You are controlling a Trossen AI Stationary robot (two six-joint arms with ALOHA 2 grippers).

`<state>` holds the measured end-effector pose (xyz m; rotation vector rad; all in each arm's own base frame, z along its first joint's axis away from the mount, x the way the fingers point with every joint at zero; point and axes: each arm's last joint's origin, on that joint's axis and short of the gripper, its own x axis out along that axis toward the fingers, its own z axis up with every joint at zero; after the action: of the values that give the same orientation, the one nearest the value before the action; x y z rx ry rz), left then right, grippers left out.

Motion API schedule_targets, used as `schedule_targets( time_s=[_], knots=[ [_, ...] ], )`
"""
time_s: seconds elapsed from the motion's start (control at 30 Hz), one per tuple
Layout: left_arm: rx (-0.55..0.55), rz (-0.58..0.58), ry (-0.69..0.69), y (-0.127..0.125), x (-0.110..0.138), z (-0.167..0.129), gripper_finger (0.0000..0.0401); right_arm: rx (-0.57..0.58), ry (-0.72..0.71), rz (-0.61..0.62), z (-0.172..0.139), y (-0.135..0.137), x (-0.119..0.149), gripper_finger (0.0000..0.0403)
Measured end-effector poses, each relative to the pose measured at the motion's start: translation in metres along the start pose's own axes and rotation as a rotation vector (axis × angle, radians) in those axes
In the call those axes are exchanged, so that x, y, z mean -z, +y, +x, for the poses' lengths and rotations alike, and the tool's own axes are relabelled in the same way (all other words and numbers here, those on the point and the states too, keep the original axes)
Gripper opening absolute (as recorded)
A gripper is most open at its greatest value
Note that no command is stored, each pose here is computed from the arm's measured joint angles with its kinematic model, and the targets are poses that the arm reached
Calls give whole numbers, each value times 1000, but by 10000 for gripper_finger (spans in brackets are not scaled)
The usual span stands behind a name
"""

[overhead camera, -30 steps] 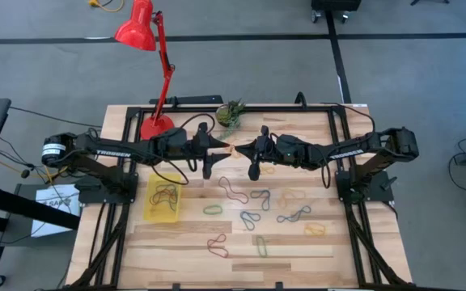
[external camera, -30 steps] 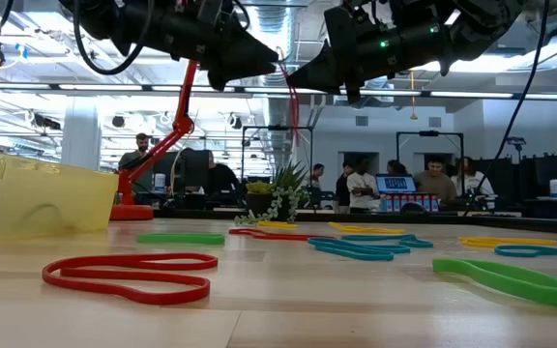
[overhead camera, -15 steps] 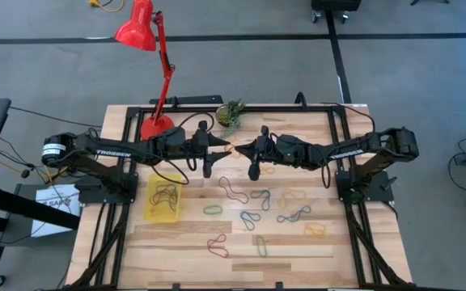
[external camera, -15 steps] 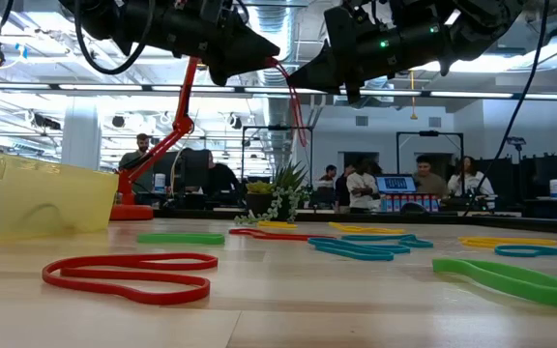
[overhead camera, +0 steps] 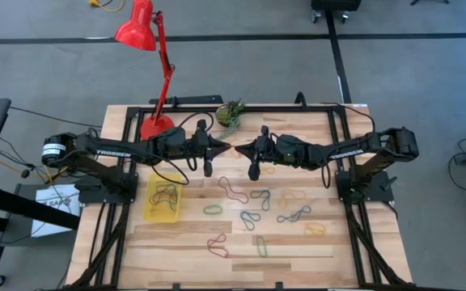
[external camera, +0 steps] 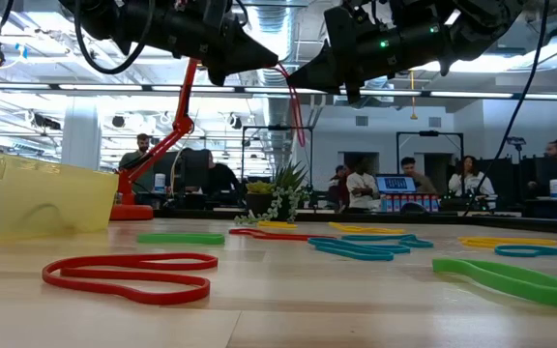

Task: Pick and place items into bin
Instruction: Put the red rubberbands into the yellow bin

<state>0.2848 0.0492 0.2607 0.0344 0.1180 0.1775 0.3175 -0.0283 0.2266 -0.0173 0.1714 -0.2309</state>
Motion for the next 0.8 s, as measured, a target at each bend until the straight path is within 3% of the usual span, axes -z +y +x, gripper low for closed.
schedule_targets(
  time_s=[0.47,0.67,0.8],
  knots=[
    [-41,2,83,1,8,0,1,0,36,-5,0,0,3,78],
    [-15,3,162,0,12,-6,0,-7,227,6,-3,3,22,92],
    [22,-15,208,-1,3,-26,0,-19,376,0,-8,8,36,92]
  ],
)
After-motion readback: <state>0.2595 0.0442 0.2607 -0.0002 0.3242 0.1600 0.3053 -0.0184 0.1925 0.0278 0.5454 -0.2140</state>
